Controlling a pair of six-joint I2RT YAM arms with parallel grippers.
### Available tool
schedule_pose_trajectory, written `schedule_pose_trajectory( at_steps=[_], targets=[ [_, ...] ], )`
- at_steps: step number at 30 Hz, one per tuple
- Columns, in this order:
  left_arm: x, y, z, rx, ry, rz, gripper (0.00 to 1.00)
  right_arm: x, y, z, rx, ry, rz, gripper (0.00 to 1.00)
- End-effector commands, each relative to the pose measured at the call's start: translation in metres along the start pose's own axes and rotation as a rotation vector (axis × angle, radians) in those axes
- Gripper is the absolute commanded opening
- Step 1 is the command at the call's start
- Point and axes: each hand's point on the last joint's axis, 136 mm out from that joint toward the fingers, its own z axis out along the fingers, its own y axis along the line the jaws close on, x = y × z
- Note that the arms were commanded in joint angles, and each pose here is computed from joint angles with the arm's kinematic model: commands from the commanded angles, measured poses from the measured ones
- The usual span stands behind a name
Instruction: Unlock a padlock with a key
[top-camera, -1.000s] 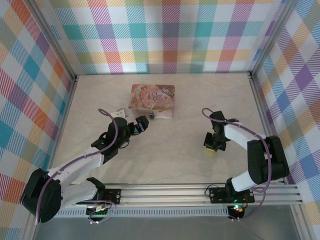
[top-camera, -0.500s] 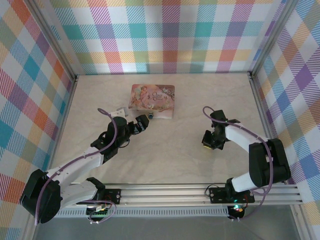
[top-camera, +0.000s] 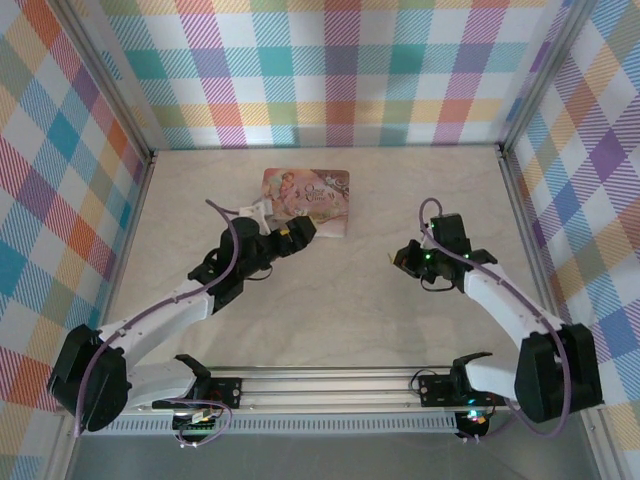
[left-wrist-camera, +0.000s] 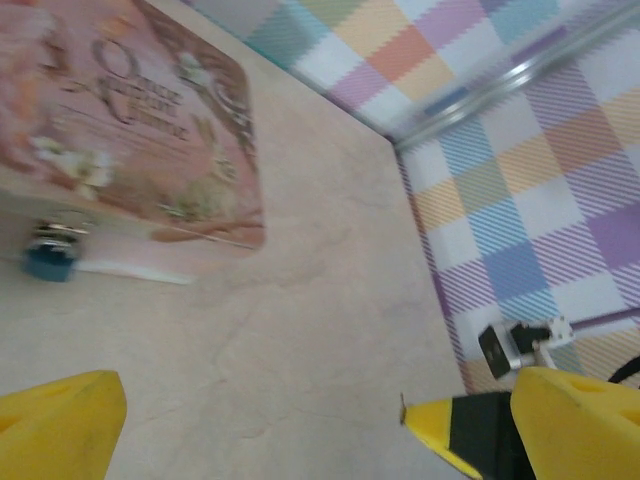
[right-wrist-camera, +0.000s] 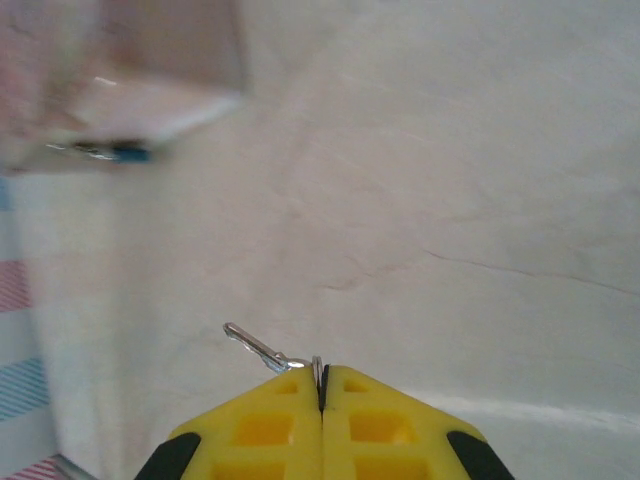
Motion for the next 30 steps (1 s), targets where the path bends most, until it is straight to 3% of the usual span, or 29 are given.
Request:
schedule_pose_trajectory(
  at_steps=[1,8,14,23,30],
  targets=[
    [-0.001,-0.044,0.004,0.134,0.033,0.004,0.97,-0.017,0.048,-0.018,-0.175,-0.090,-0.055,0.00],
    [0.012,-0.086,0.015,0.230,0.090,0.048,0.82,-0.022,0.104,-0.054,-0.304,-0.168,-0.154,0.00],
    [0.028,-0.109,0.029,0.265,0.141,0.106,0.69,-0.010,0.132,-0.065,-0.377,-0.139,-0.193,0.00],
    [0.042,-0.118,0.043,0.261,0.172,0.140,0.56,0.008,0.149,-0.063,-0.416,-0.092,-0.217,0.00],
    [0.043,-0.116,0.043,0.249,0.169,0.141,0.41,0.014,0.152,-0.057,-0.421,-0.064,-0.222,0.00]
  ],
)
